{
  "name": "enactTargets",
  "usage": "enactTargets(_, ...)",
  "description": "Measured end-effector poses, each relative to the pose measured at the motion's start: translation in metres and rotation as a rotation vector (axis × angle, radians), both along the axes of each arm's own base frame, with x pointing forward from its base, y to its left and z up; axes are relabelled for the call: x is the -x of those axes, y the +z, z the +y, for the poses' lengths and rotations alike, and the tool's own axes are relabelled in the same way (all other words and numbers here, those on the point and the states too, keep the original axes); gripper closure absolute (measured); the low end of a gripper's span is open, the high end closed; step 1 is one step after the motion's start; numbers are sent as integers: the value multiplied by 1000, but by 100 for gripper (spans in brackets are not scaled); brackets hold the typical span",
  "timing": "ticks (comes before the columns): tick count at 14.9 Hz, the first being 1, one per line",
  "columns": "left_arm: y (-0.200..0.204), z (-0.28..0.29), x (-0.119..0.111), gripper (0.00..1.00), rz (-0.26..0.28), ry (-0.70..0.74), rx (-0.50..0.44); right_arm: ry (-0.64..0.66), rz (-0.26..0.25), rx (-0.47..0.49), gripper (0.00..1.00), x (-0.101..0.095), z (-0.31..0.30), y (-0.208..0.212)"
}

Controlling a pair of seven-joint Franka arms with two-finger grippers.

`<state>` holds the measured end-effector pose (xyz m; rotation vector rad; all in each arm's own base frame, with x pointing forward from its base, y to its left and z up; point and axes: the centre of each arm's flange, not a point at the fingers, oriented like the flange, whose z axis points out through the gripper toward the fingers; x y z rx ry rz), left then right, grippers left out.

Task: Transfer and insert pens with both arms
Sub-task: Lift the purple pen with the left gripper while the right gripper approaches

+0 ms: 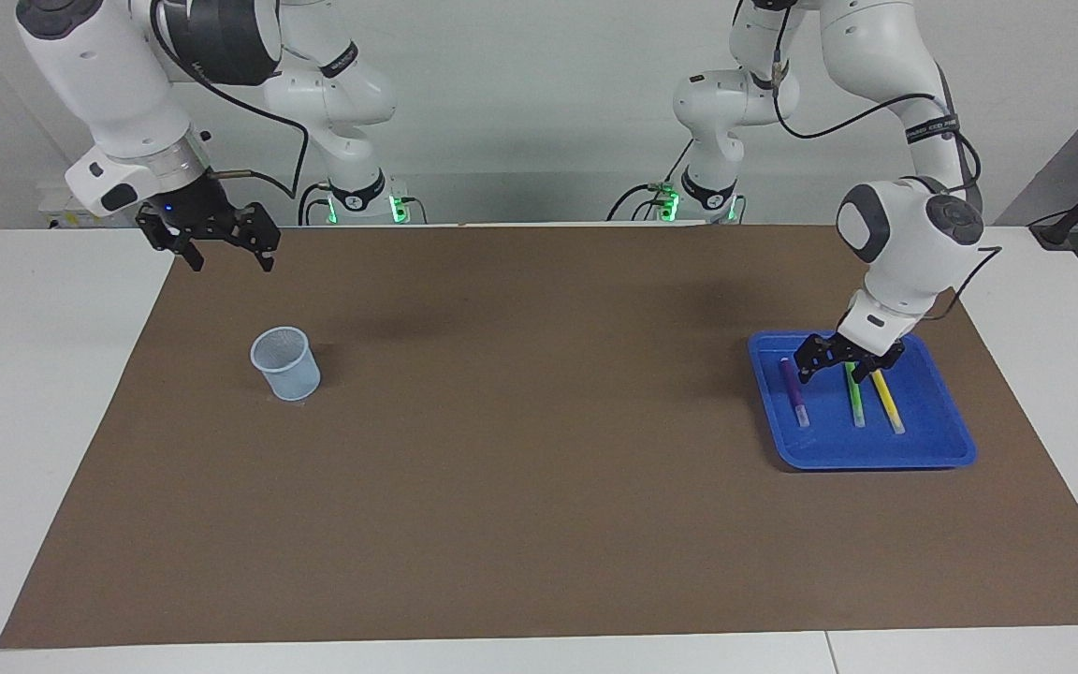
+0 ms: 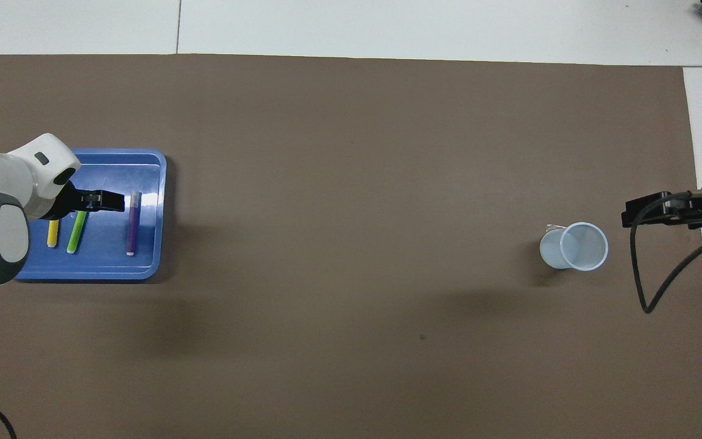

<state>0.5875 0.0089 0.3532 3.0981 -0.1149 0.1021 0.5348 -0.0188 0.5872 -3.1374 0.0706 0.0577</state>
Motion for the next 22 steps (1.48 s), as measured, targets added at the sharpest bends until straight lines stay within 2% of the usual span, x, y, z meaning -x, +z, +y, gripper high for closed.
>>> enactTargets(2,-13,-2,-4,0,-3,-2,-1,0,0,0,0,0,0,0)
enactTargets(3,-20,-2,-5,7,-7,-3,-2,0,0,0,0,0,0,0)
enactTargets(4,-28,-2,-7,10,-11,-3,-3,0,0,0,0,0,0,0)
enactTargets(7,-43,-2,-10,10,-10,-2,-5,0,0,0,0,0,0,0)
enactTargets(10,-46,-2,-9,11,-8,-2,-5,0,0,0,0,0,0,0)
enactTargets(11,-49,-2,-8,19,-11,-2,-5,0,0,0,0,0,0,0)
enactTargets(13,-56,-4,-3,20,-8,-4,-6,0,0,0,0,0,0,0)
enactTargets(14,-58,-5,-1,27,-6,-6,-6,0,0,0,0,0,0,0)
enactTargets(17,-57,-6,-1,30,-2,-7,-5,0,0,0,0,0,0,0)
enactTargets(21,-57,-6,1,30,10,-9,-4,0,0,0,0,0,0,0)
enactTargets(22,-56,-6,1,37,10,-9,-4,0,0,0,0,0,0,0)
